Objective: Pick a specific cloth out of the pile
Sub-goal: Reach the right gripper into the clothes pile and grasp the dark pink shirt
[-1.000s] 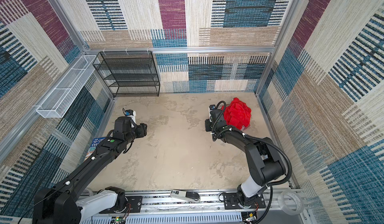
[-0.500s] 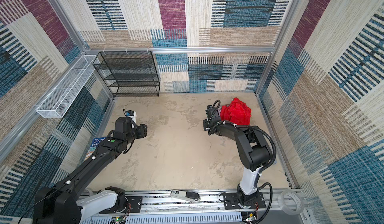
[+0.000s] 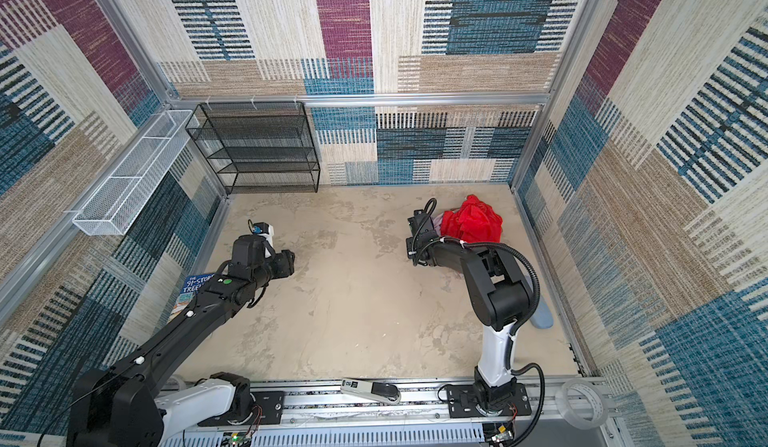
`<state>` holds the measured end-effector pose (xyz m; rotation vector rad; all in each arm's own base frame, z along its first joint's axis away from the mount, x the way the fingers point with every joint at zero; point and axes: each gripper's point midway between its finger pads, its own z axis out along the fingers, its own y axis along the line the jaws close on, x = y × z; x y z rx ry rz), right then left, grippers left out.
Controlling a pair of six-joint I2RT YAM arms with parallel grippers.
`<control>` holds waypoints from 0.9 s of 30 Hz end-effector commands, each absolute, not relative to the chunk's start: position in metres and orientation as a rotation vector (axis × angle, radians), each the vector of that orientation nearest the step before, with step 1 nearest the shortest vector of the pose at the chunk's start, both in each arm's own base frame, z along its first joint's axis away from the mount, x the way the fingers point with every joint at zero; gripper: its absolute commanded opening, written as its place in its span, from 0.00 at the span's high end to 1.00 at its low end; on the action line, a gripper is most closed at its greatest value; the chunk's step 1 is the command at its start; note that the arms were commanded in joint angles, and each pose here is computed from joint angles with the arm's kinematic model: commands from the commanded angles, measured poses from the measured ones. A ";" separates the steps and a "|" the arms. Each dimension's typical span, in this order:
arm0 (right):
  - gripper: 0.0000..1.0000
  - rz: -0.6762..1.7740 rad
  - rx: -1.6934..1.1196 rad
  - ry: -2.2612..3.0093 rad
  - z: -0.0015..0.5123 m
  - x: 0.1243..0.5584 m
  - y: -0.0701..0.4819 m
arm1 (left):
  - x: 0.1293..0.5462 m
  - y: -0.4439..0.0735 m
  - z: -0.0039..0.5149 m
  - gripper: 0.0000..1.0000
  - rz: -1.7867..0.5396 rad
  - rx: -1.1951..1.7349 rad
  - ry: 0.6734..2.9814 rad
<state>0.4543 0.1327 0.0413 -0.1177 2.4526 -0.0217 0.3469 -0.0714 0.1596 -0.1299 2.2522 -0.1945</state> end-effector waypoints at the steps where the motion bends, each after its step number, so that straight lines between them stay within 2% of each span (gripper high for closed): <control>1: 0.67 -0.054 -0.124 2.450 0.038 0.458 0.131 | 0.348 -0.070 0.159 0.35 -0.192 -0.155 2.245; 6: 0.81 -0.090 -0.131 2.469 0.030 0.460 0.130 | 0.348 -0.073 0.161 0.35 -0.222 -0.168 2.244; 9: 1.00 -0.094 -0.127 2.457 0.033 0.461 0.130 | 0.348 -0.073 0.164 0.35 -0.229 -0.174 2.236; 13: 1.00 -0.053 -0.115 2.434 0.044 0.462 0.133 | 0.348 -0.074 0.168 0.35 -0.248 -0.182 2.228; 27: 1.00 0.096 -0.092 2.253 0.132 0.464 0.141 | 0.348 -0.078 0.183 0.35 -0.294 -0.196 2.201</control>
